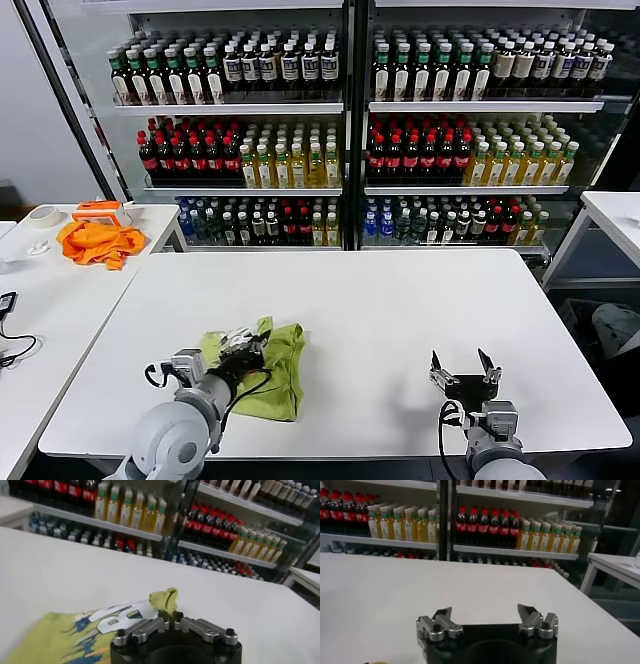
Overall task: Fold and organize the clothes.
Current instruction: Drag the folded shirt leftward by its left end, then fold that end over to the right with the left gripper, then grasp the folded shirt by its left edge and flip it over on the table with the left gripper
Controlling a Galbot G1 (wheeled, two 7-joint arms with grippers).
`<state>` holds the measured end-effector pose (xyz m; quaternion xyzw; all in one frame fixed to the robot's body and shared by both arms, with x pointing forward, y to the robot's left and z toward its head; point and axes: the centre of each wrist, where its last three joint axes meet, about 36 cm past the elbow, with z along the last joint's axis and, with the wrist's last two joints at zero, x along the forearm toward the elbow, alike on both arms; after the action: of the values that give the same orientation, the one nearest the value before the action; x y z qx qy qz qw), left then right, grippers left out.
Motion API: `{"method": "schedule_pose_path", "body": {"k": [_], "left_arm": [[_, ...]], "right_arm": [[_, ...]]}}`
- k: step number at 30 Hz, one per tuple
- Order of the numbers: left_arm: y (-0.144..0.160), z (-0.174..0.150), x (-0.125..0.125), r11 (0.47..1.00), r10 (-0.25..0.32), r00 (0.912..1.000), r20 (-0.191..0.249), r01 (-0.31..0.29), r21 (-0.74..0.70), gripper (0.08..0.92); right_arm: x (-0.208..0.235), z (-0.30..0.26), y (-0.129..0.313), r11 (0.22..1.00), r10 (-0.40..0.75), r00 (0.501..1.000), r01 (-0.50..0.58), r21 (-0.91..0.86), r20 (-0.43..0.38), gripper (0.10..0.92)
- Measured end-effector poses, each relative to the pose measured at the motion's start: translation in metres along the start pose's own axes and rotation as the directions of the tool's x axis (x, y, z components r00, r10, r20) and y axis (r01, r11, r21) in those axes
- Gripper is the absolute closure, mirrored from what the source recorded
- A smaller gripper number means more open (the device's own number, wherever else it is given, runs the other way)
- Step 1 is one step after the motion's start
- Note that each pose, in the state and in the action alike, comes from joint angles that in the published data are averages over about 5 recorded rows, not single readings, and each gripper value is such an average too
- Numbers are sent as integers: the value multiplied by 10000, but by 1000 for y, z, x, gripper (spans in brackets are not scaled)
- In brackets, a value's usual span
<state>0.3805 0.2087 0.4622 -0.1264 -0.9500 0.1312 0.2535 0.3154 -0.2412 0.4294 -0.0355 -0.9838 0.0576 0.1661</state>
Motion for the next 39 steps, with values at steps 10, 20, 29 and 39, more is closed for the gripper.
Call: {"method": "schedule_pose_path", "body": {"k": [10,20,29,39], "left_arm": [[-6,3,-11,9977,363,9951,917,-413,529,550],[31,6,8,9810,-1205,9776,1725,1439,-1304,257],[64,28,13,9277,-2582,9591,1160,2796,-2475,177],[83,40,12,9089,-3199,9456,592,3240,-2625,177]], "right_arm": [[4,-7,0,10000,-49,9999,49,45,147,200],[1,-8,0,9998,-189,9996,188,72,228,200],[1,-9,0,9998,-207,9994,205,88,272,200],[-2,-9,2,9997,-237,9993,236,43,287,200]]}}
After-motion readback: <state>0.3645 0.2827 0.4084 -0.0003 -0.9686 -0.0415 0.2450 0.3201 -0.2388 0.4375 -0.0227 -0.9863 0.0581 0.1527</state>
